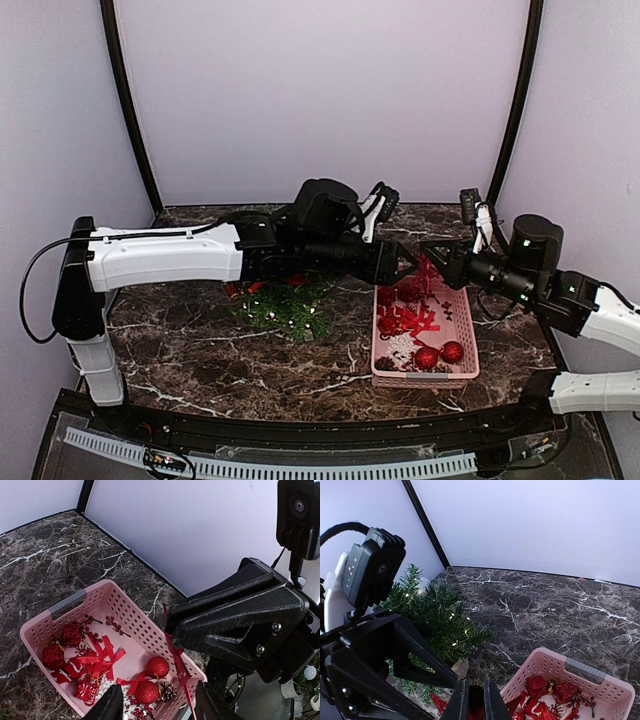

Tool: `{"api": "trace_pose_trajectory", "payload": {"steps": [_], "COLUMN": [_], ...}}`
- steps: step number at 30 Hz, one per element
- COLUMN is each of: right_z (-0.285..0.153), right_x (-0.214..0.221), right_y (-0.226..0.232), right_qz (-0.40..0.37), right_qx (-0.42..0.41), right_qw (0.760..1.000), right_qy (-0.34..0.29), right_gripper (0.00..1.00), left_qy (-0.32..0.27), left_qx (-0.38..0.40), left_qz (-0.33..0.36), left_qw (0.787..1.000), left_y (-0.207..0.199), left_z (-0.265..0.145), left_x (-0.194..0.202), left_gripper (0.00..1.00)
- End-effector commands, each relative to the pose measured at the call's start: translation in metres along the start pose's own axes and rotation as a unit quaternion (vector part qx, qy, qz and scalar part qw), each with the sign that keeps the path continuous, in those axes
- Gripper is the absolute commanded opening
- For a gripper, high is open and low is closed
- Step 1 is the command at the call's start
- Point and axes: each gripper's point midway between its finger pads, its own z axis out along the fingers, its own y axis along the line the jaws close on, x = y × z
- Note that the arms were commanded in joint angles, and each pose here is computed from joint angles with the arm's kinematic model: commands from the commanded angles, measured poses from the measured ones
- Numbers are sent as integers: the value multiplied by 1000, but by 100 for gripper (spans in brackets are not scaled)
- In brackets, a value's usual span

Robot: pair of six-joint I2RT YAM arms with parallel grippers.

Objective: Decorate the small christmas tree
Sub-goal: Pass from the right arm to the left

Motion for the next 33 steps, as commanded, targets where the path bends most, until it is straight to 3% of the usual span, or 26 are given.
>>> {"api": "trace_pose_trajectory", "payload": {"steps": [1, 6, 11, 15, 20, 26, 31, 33], "right_z": [-2, -1, 2, 4, 7, 10, 11, 11], "right_x": [-24, -22, -22, -17, -12, -6, -7, -9], "right_y": [17, 13, 13, 14, 11, 6, 7, 7], "right_qz": [-8, -12, -15, -21, -26, -30, -33, -32], "right_qx": [-28, -14, -12, -8, 1, 16, 19, 20], "right_qw": [999, 999, 999, 1000, 1000, 999, 999, 999], "right_qy": [-33, -30, -27, -16, -6, 0, -1, -4], "right_gripper": [9, 9, 9, 9, 9, 12, 15, 25], "left_qy": [-12, -15, -19, -14, -17, -19, -19, -21], "left_qx": [7, 27, 43, 44, 56, 61, 58, 55], "left_qz": [-10, -19, -17, -25, -35, -39, -45, -47], "left_qw": [1000, 999, 999, 999, 998, 997, 997, 997], "left_y": [-4, -8, -13, -9, -12, -14, -12, -12], "left_z": [-6, -4, -2, 2, 3, 3, 3, 2], "left_x": [-16, -18, -20, -18, -19, -21, -20, -22], "left_gripper": [48, 47, 52, 42, 17, 1, 0, 0]}}
